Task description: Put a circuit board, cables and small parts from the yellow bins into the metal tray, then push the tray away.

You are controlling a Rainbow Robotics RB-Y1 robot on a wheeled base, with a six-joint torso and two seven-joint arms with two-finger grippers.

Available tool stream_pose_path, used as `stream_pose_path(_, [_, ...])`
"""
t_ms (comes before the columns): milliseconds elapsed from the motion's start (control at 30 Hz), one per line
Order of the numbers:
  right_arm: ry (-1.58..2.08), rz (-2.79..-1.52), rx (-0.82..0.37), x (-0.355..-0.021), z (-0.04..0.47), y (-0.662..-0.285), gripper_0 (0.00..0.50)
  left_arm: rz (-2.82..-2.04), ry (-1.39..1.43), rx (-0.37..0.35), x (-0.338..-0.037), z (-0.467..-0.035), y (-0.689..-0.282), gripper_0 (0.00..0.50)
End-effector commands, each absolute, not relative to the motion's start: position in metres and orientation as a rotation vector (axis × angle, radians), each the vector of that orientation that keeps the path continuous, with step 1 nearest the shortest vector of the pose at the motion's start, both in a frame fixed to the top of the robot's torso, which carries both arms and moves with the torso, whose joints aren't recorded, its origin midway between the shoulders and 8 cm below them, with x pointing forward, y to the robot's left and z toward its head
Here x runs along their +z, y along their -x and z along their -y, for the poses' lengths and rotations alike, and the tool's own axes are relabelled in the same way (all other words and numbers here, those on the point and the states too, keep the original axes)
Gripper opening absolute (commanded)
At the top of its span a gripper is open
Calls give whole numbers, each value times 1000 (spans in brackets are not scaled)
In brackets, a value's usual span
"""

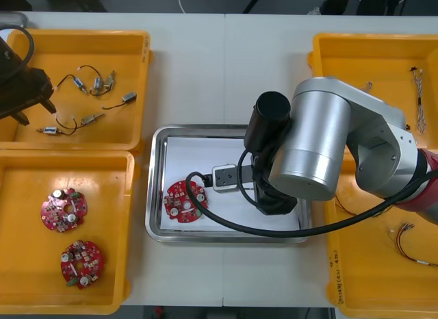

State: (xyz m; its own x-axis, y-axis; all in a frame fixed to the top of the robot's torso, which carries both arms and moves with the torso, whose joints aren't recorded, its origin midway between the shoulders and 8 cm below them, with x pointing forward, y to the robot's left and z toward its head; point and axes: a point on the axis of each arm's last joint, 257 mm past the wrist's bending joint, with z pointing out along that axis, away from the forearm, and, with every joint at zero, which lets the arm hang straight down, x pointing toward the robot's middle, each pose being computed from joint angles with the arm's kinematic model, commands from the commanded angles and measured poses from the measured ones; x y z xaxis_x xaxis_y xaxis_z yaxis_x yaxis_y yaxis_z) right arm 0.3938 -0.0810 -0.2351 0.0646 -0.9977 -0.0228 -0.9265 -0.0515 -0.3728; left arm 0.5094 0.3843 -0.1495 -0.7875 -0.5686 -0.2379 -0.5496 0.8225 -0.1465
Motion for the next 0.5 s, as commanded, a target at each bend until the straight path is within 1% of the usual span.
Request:
stream_pose_path(33, [2101, -1889, -367, -242, 71, -395, 0, -2591, 982, -103, -110, -400, -535, 500])
stream_pose_path(233, [2119, -1899, -358, -267, 70, -393, 0, -2557, 1023, -118, -119, -404, -551, 500])
stream_pose_path(333, [2121, -1892, -350, -276, 66, -391, 0, -2552, 1042, -104, -127, -407, -555, 500])
stream_pose_path(500, [2119, -1916, -321, -288, 65, -386, 0, -2553, 1067, -69, -145, -410, -560, 500])
